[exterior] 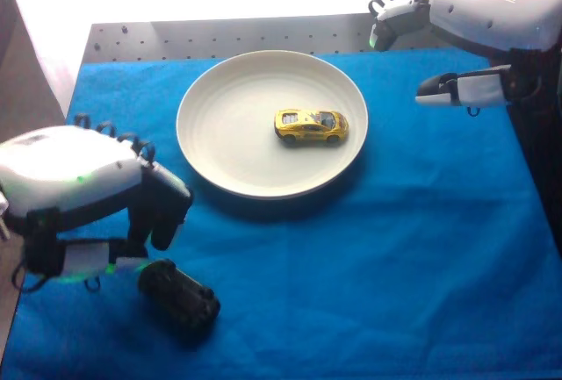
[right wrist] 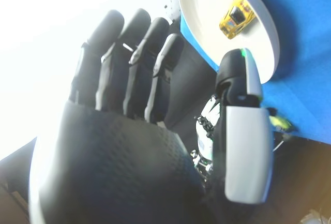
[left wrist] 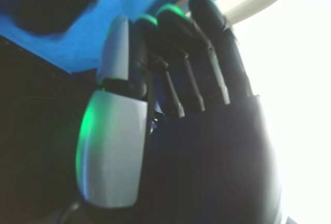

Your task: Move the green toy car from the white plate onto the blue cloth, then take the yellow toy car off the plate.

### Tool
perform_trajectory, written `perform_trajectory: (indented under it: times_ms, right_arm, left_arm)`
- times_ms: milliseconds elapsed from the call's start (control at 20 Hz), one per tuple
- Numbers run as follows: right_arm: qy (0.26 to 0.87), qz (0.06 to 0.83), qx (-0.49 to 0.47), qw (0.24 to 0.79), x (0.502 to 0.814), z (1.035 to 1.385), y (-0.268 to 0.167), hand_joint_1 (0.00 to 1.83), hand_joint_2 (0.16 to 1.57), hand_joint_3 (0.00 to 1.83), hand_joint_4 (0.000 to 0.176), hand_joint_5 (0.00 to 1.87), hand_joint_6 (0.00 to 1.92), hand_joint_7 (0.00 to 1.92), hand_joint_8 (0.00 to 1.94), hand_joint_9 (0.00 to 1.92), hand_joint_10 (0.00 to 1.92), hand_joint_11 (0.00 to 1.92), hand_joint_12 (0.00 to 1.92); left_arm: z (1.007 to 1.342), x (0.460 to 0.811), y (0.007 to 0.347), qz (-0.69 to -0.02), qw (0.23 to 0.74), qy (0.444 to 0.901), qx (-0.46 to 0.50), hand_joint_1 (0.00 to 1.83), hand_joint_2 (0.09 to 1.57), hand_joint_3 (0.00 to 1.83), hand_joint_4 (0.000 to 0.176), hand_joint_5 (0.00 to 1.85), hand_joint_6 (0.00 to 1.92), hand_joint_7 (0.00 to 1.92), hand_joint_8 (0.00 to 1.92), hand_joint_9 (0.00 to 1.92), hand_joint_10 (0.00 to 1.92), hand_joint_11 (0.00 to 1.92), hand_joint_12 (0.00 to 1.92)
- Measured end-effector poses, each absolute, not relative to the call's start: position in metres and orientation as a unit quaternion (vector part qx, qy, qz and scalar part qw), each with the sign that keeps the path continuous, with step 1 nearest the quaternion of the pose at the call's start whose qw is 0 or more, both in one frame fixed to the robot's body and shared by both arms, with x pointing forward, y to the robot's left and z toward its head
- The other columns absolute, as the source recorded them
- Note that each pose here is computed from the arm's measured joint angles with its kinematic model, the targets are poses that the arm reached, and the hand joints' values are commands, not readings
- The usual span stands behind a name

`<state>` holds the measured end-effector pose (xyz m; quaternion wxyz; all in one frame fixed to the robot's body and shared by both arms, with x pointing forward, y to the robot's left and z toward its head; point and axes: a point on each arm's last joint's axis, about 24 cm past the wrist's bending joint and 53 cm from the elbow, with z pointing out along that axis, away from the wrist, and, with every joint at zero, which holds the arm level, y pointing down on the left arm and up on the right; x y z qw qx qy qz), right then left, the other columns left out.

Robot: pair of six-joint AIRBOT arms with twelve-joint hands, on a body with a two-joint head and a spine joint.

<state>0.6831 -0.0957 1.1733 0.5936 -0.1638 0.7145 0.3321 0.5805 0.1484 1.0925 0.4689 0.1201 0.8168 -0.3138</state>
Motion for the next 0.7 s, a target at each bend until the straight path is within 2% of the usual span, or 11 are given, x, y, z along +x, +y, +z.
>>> perform_trajectory:
  times_ms: [50, 100, 150, 200, 300, 450, 500, 550, 600, 650, 700]
  right_arm:
    - [0.715, 0.332, -0.164, 0.593, 0.683, 1.173, -0.096, 1.05, 1.06, 0.0, 0.0, 0.62, 0.55, 0.67, 0.48, 0.43, 1.05, 0.19, 1.72]
    - [0.715, 0.332, -0.164, 0.594, 0.683, 1.173, -0.096, 1.05, 1.06, 0.0, 0.0, 0.62, 0.55, 0.67, 0.48, 0.43, 1.05, 0.19, 1.72]
    - [0.714, 0.332, -0.164, 0.594, 0.683, 1.173, -0.095, 1.06, 1.06, 0.0, 0.0, 0.62, 0.55, 0.68, 0.49, 0.44, 1.05, 0.19, 1.73]
    - [0.714, 0.332, -0.164, 0.594, 0.683, 1.173, -0.096, 1.06, 1.06, 0.0, 0.0, 0.61, 0.55, 0.67, 0.49, 0.44, 1.08, 0.2, 1.75]
    - [0.714, 0.332, -0.164, 0.594, 0.683, 1.173, -0.096, 1.04, 1.1, 0.01, 0.0, 0.6, 0.54, 0.65, 0.49, 0.45, 1.11, 0.23, 1.77]
    - [0.715, 0.334, -0.163, 0.593, 0.683, 1.173, -0.094, 1.07, 1.11, 0.0, 0.0, 0.61, 0.5, 0.64, 0.41, 0.48, 1.0, 0.28, 1.71]
    - [0.715, 0.335, -0.163, 0.592, 0.683, 1.172, -0.093, 1.07, 1.11, 0.0, 0.0, 0.61, 0.5, 0.64, 0.41, 0.48, 1.0, 0.28, 1.71]
    - [0.715, 0.338, -0.16, 0.591, 0.684, 1.171, -0.091, 1.09, 1.09, 0.0, 0.0, 0.63, 0.44, 0.71, 0.26, 0.54, 0.82, 0.29, 1.61]
    - [0.716, 0.339, -0.158, 0.59, 0.685, 1.17, -0.089, 1.09, 1.09, 0.0, 0.0, 0.63, 0.44, 0.71, 0.26, 0.54, 0.82, 0.29, 1.61]
    - [0.716, 0.342, -0.156, 0.589, 0.686, 1.169, -0.087, 1.07, 1.07, 0.0, 0.0, 0.66, 0.25, 0.68, 0.1, 0.51, 0.63, 0.19, 1.56]
    - [0.716, 0.344, -0.154, 0.588, 0.688, 1.167, -0.084, 1.05, 1.07, 0.0, 0.0, 0.67, 0.15, 0.68, 0.05, 0.52, 0.56, 0.18, 1.55]
  left_arm:
    - [1.09, 0.58, 0.151, -0.313, 0.466, 0.82, 0.115, 0.78, 1.05, 0.0, 0.149, 0.43, 0.03, 0.42, 0.02, 0.36, 0.15, 0.0, 1.17]
    - [1.089, 0.579, 0.152, -0.313, 0.465, 0.82, 0.113, 0.78, 1.05, 0.0, 0.149, 0.43, 0.03, 0.42, 0.02, 0.36, 0.15, 0.0, 1.17]
    - [1.092, 0.581, 0.151, -0.317, 0.47, 0.816, 0.11, 0.72, 1.06, 0.0, 0.165, 0.37, 0.01, 0.35, 0.0, 0.32, 0.1, 0.0, 1.08]
    - [1.098, 0.583, 0.151, -0.323, 0.478, 0.81, 0.104, 0.68, 1.1, 0.01, 0.166, 0.37, 0.0, 0.34, 0.0, 0.33, 0.05, 0.0, 1.0]
    - [1.105, 0.585, 0.154, -0.334, 0.489, 0.801, 0.089, 0.69, 1.12, 0.0, 0.153, 0.44, 0.01, 0.4, 0.01, 0.36, 0.03, 0.0, 0.9]
    - [1.112, 0.59, 0.164, -0.342, 0.508, 0.788, 0.057, 0.67, 1.13, 0.0, 0.126, 0.58, 0.02, 0.52, 0.01, 0.46, 0.03, 0.0, 1.04]
    - [1.116, 0.593, 0.168, -0.339, 0.52, 0.782, 0.051, 0.67, 1.13, 0.0, 0.126, 0.58, 0.02, 0.52, 0.01, 0.46, 0.03, 0.0, 1.04]
    - [1.125, 0.597, 0.173, -0.337, 0.541, 0.769, 0.037, 0.65, 1.16, 0.0, 0.095, 0.62, 0.02, 0.55, 0.01, 0.49, 0.03, 0.0, 1.15]
    - [1.132, 0.6, 0.175, -0.337, 0.556, 0.759, 0.034, 0.65, 1.16, 0.0, 0.095, 0.62, 0.02, 0.55, 0.01, 0.49, 0.03, 0.0, 1.15]
    - [1.14, 0.603, 0.177, -0.342, 0.573, 0.745, 0.021, 0.64, 1.15, 0.0, 0.124, 0.68, 0.02, 0.61, 0.02, 0.57, 0.05, 0.02, 1.37]
    - [1.145, 0.606, 0.177, -0.343, 0.588, 0.732, 0.012, 0.67, 1.14, 0.0, 0.11, 0.7, 0.02, 0.63, 0.02, 0.58, 0.05, 0.03, 1.42]
